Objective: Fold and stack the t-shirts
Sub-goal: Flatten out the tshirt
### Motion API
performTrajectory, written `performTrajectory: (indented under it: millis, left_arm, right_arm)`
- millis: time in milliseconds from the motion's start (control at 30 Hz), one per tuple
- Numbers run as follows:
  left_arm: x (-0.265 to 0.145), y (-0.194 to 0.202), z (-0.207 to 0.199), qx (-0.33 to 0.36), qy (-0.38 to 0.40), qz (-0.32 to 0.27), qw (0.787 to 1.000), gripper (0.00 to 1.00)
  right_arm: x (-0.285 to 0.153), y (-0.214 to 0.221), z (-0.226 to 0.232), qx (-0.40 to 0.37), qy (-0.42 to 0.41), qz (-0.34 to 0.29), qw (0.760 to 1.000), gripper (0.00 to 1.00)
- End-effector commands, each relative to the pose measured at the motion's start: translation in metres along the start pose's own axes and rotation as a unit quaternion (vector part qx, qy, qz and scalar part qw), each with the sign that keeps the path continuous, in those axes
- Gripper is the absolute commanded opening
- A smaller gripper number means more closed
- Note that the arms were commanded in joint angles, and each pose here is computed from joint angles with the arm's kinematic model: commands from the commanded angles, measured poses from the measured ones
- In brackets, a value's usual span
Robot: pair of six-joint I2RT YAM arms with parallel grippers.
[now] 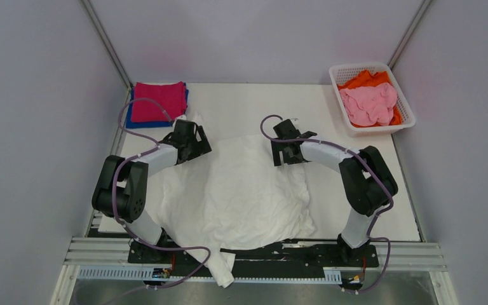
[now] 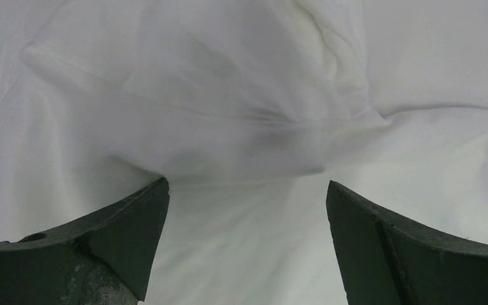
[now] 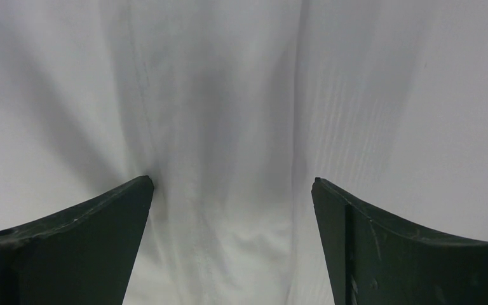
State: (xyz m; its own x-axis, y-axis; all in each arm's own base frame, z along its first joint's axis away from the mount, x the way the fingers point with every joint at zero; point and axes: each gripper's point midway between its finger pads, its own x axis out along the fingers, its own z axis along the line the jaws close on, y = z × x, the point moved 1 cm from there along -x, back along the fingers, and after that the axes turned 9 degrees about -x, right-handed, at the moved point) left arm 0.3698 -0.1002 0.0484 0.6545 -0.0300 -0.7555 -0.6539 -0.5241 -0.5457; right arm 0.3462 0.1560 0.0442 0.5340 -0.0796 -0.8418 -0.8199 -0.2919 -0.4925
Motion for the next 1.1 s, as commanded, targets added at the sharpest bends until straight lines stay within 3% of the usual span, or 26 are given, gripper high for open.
performTrajectory:
  millis: [0, 200, 433, 600, 667, 833, 933, 1067]
  left_arm:
    - [0.013, -0.004, 0.012, -0.034, -0.014, -0.018, 0.999, 1.00]
    - [0.017, -0.002, 0.036, -0.054, -0.041, -0.016, 0.998, 1.00]
    - [0.017, -0.007, 0.047, -0.057, -0.063, -0.025, 0.996, 1.00]
    - [0.017, -0.008, 0.049, -0.060, -0.065, -0.026, 0.996, 1.00]
    - [0.017, -0.009, 0.049, -0.058, -0.066, -0.026, 0.996, 1.00]
    - [0.013, -0.012, 0.046, -0.058, -0.060, -0.029, 0.996, 1.00]
    - [0.011, -0.013, 0.042, -0.058, -0.051, -0.027, 0.997, 1.00]
    - [0.009, -0.014, 0.033, -0.056, -0.029, -0.023, 0.998, 1.00]
  right_arm:
    - [0.009, 0.019, -0.014, 0.041, 0.010, 0.033, 0.999, 1.00]
    - [0.010, 0.024, -0.051, 0.093, 0.035, 0.039, 0.994, 1.00]
    - [0.009, 0.047, -0.118, 0.215, 0.075, 0.055, 0.972, 1.00]
    - [0.003, 0.069, -0.173, 0.308, 0.130, 0.059, 0.941, 1.00]
    - [-0.004, 0.082, -0.203, 0.365, 0.156, 0.066, 0.916, 1.00]
    - [-0.032, 0.084, -0.247, 0.455, 0.176, 0.023, 0.873, 1.00]
    - [-0.050, 0.061, -0.243, 0.435, 0.135, -0.022, 0.890, 1.00]
    - [-0.064, 0.003, -0.182, 0.287, 0.008, -0.111, 0.951, 1.00]
